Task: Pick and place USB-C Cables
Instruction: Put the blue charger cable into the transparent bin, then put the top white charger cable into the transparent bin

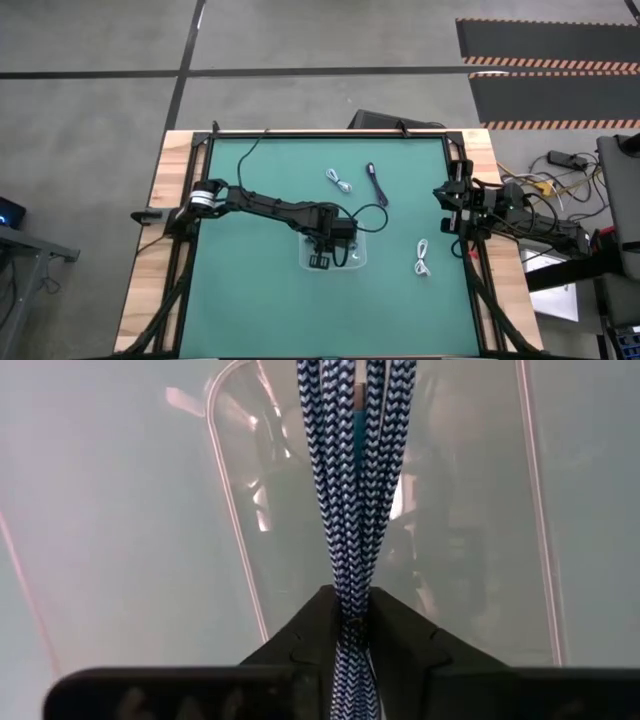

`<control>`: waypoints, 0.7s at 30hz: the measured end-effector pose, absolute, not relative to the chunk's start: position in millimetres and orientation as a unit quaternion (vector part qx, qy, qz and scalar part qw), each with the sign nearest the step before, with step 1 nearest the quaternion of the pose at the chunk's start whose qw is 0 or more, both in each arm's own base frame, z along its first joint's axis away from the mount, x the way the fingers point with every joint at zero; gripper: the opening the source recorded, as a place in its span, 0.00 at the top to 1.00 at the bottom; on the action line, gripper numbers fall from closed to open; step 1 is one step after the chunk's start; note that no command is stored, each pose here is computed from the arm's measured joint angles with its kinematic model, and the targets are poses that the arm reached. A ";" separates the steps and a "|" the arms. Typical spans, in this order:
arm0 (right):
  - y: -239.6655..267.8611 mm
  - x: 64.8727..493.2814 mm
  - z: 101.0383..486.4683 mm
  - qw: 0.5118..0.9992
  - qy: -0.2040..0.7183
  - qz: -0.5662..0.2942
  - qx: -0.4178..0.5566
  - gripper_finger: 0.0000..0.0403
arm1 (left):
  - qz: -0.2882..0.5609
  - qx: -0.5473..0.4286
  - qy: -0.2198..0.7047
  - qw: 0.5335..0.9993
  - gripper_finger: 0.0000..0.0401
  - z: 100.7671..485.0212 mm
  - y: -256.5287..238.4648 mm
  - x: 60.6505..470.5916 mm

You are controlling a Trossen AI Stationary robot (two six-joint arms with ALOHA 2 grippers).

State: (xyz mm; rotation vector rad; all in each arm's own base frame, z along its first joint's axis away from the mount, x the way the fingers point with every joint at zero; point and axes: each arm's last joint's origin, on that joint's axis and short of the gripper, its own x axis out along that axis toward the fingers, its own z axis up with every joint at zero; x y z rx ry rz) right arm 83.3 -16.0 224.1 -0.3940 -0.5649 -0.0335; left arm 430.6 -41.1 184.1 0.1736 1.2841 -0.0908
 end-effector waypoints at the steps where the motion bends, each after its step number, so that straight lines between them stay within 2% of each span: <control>1: -16.0 83.3 224.1 0.941 -0.277 -0.016 -0.193 0.98 | -0.042 0.081 0.598 0.796 0.90 184.1 -41.1 430.6; 21: -15.9 83.2 224.1 0.941 -0.277 -0.016 -0.193 0.98 | -0.041 0.085 0.591 0.801 0.88 190.8 -41.0 430.0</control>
